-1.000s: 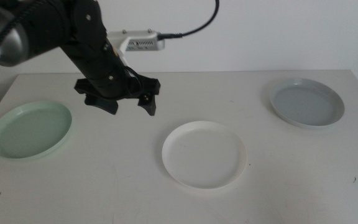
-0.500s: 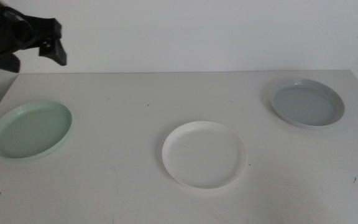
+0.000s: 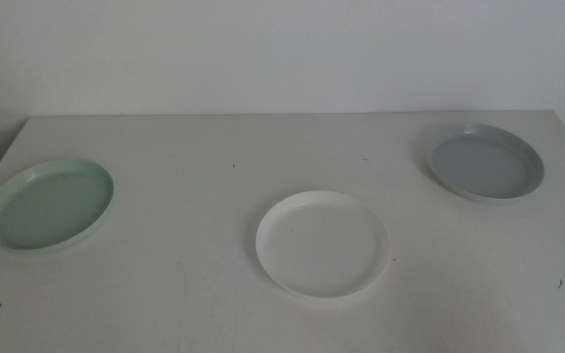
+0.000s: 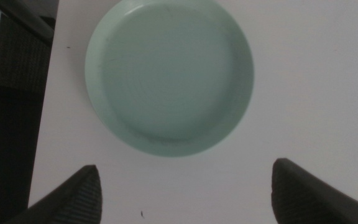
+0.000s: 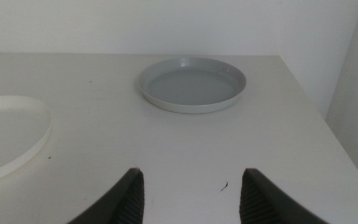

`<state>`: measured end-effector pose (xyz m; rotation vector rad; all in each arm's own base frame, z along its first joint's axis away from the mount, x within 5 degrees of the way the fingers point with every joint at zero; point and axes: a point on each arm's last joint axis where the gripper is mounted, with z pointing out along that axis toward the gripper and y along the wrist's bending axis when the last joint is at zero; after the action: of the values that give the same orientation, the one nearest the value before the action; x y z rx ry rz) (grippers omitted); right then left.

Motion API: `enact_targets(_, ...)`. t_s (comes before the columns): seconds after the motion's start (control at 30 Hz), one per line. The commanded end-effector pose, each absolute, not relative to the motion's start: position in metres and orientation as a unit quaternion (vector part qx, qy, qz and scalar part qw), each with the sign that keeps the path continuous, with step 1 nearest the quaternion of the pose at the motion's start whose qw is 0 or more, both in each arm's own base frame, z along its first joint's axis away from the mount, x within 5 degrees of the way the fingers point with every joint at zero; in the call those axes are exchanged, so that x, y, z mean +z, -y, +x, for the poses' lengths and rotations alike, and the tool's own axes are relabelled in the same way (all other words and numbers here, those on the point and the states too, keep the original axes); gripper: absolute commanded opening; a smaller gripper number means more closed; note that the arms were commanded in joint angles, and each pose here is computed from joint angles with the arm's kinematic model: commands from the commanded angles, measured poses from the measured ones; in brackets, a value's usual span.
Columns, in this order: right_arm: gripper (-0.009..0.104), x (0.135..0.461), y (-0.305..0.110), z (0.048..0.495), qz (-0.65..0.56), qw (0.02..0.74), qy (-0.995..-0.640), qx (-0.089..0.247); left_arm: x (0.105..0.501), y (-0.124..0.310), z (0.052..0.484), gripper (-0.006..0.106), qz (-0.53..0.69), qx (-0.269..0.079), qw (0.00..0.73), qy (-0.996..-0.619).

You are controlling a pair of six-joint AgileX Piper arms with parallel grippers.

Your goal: Stack the three bowls on top of each other.

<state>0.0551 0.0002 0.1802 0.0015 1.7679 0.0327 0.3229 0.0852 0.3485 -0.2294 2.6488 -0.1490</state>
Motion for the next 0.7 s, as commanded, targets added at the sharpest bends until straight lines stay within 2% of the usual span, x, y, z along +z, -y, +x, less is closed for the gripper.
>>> enact_targets(0.0, 0.040, 0.190, 0.000, 0.054, -0.004, 0.674, -0.738, 0.010, 0.357, -0.097, 0.329, 0.101, -0.088, -0.062, 0.283, -0.953)
enact_targets(0.23, 0.040, 0.190, 0.000, 0.054, -0.004, 0.674, -0.738, 0.010, 0.310, -0.133, 0.354, 0.101, -0.093, -0.073, 0.257, -0.959)
enact_targets(0.67, 0.040, 0.190, 0.000, 0.054, -0.004, 0.674, -0.738, 0.010, 0.245, -0.151, 0.389, 0.101, -0.086, -0.065, 0.244, -0.964)
